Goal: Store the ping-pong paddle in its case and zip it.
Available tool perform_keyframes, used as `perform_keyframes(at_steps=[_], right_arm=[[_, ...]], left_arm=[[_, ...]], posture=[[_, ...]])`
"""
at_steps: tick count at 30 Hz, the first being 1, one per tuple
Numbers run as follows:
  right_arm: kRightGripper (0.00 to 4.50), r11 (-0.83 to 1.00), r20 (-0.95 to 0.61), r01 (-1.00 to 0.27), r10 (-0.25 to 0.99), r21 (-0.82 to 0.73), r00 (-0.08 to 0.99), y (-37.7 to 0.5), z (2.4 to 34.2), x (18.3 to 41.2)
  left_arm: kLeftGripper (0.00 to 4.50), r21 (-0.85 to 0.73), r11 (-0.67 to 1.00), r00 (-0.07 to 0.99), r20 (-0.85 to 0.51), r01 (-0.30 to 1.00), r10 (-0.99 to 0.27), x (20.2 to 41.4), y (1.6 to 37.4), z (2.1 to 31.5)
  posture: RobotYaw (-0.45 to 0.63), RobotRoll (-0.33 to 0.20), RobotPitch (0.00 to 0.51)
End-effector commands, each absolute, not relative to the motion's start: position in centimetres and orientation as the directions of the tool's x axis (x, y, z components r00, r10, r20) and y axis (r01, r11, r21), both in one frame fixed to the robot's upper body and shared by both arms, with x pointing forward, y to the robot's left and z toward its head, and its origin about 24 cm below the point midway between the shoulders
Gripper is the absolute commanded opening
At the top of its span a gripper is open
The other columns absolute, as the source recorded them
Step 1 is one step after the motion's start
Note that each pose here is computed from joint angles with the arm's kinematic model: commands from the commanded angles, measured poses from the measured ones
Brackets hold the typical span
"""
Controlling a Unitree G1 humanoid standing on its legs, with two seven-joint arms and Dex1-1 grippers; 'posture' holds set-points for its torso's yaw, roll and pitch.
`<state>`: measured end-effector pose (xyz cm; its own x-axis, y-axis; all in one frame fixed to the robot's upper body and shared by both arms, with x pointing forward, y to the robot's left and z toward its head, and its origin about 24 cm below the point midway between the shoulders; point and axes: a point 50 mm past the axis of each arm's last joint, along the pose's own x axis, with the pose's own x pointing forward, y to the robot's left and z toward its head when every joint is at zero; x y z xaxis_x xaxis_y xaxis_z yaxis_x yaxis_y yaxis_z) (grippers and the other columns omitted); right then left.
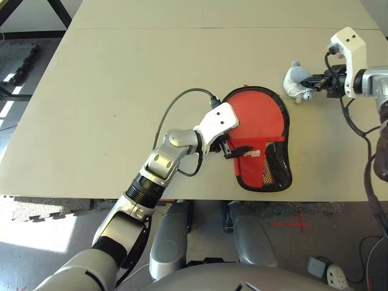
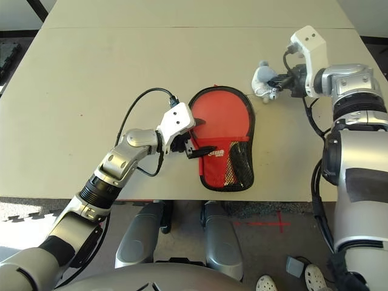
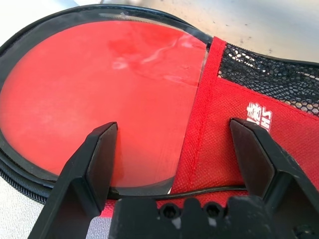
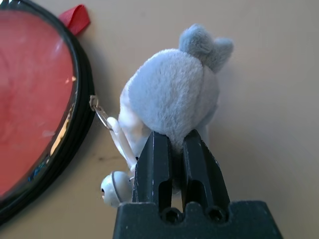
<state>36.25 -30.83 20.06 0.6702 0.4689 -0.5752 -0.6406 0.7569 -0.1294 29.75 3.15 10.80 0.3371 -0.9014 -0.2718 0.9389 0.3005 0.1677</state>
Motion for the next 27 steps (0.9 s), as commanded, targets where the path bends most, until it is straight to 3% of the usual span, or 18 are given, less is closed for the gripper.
perform_keyframes(at_steps=[1,13,27], right_arm=[[0.02,0.731,-0.629,-0.675,0.480,-0.099,0.611,-32.5,20.5,34.8],[0.02,0.494,-0.735,-0.866,0.613,0.070,0.290,-31.5,19.8,31.3],[0.02,0.279,-0.754,-0.915,0.656,0.292,-0.041,-28.9,17.8,26.9]], left_arm=[[4.50,0.074,0.306,0.309,-0.393,0.949,-0.866,29.5,3.4,7.5],[4.50,0.070,0.328,0.328,-0.400,0.942,-0.856,29.9,3.2,7.3],[4.50,0.066,0.367,0.361,-0.413,0.928,-0.836,30.2,3.5,7.0]], posture=[[-0.02,0.000,0.239],[-0.03,0.000,0.230],[-0.02,0.000,0.235]])
